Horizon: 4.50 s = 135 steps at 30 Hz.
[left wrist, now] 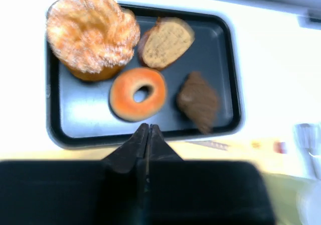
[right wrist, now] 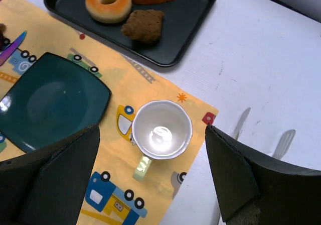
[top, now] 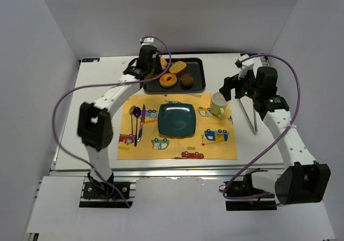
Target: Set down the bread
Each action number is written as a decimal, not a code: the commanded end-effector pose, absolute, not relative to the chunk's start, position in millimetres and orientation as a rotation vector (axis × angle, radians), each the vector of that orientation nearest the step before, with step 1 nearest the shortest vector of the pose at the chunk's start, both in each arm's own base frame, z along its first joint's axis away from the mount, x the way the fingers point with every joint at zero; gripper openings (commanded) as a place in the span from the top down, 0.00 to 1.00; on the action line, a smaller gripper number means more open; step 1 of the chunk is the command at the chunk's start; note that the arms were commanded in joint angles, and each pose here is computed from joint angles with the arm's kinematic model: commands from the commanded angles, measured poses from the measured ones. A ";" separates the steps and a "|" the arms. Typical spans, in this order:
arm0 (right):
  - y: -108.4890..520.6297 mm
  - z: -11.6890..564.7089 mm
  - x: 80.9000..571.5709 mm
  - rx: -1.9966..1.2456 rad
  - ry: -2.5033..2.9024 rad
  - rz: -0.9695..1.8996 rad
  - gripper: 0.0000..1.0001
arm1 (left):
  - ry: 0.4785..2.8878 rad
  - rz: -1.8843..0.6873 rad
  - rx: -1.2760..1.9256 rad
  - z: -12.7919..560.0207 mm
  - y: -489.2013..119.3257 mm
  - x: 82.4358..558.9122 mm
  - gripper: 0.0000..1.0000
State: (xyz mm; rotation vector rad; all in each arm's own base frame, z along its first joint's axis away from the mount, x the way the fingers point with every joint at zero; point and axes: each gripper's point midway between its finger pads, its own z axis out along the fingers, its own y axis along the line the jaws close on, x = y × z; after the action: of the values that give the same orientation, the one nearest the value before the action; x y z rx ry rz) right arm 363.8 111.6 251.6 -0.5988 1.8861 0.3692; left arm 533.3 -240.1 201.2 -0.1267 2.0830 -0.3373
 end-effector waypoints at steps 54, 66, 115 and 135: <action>164.7 218.2 504.4 -1.407 1.774 -0.021 0.69 | 1.908 -0.274 -0.435 232.4 -76.4 280.3 0.05; 178.2 214.6 563.3 -1.584 1.585 -0.323 0.54 | 1.907 -0.264 -0.457 227.9 -75.6 283.6 0.05; 204.8 180.9 570.1 -2.024 1.222 -0.530 0.57 | 1.912 -0.254 -0.470 218.8 -76.6 288.9 0.05; 197.3 189.0 561.8 -2.013 1.232 -0.528 0.57 | 1.915 -0.261 -0.457 221.0 -80.3 292.9 0.05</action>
State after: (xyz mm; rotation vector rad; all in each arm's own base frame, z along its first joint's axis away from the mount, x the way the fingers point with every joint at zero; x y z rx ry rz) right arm 565.1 204.4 152.8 -2.0324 1.2802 -0.4783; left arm 288.4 -80.7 206.7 -0.4484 1.9594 -0.2454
